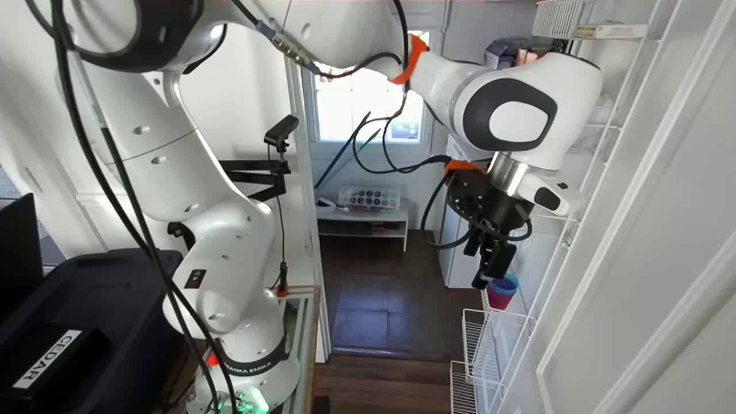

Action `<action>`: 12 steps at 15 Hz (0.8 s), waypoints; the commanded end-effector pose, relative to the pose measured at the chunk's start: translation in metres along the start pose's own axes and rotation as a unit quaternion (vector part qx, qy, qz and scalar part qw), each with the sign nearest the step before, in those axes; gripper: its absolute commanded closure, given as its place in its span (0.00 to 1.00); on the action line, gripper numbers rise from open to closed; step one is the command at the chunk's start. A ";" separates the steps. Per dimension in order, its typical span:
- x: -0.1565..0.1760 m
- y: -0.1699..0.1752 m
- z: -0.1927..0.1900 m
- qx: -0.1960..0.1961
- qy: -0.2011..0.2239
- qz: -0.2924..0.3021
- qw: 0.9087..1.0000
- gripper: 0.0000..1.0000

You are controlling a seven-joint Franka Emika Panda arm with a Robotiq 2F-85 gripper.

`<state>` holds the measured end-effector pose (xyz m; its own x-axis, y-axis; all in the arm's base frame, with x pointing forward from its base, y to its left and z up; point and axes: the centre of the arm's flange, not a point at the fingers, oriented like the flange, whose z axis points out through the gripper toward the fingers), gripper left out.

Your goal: Unstack the cups

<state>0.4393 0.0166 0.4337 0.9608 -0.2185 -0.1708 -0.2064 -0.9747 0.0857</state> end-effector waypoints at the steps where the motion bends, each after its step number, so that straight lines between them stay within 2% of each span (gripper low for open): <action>1: 0.000 0.000 0.000 0.000 0.000 0.000 1.000 0.00; 5: 0.000 0.000 0.000 0.000 0.000 0.000 1.000 0.00; 9: -0.003 -0.022 0.031 0.061 0.043 0.023 0.997 0.00; 12: -0.006 -0.029 0.058 0.131 0.091 0.049 0.986 0.00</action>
<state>0.4433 0.0349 0.4033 0.9607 -0.2697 -0.0659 -0.2735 -0.9602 -0.0575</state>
